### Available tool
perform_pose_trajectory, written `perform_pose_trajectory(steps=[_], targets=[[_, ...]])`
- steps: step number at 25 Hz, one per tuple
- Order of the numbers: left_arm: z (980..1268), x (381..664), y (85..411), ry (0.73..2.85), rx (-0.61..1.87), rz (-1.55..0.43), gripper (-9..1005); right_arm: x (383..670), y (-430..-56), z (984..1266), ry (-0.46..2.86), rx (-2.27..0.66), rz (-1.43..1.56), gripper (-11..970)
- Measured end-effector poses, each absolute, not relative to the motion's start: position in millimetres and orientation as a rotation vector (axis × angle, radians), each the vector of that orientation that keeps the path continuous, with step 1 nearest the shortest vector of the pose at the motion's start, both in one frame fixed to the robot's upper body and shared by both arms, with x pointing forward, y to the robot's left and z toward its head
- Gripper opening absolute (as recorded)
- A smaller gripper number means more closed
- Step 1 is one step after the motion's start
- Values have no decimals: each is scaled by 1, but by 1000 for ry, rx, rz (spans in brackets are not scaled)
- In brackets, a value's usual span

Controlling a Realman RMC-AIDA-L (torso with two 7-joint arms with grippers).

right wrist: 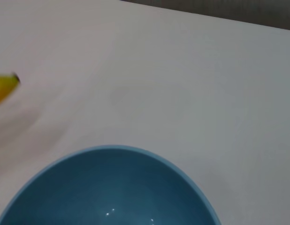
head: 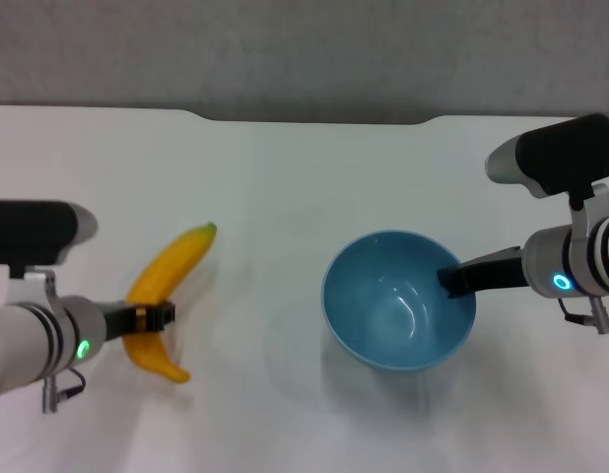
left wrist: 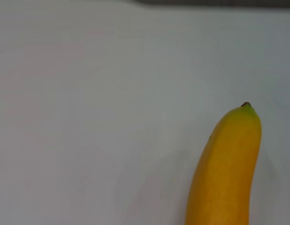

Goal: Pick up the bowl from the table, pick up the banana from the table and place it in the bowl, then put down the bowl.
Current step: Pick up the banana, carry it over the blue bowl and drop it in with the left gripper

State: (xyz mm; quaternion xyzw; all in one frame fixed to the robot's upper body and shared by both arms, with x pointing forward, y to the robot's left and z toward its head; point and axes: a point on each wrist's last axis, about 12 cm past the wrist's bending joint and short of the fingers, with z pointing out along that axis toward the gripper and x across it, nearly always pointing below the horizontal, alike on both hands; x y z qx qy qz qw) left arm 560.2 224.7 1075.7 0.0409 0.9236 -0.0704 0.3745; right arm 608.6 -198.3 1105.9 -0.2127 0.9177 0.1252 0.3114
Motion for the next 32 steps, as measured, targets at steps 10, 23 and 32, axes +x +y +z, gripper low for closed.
perform_pose_trajectory(steps=[10, 23, 32], targets=[[1135, 546, 203, 2168, 142, -293, 536, 608, -189, 1097, 2409, -528, 394, 32], [1156, 538, 154, 2067, 296, -424, 548, 614, -153, 1098, 2335, -541, 541, 33], [1154, 532, 136, 2037, 339, -498, 557, 613, -139, 1097, 2325, -568, 577, 32]])
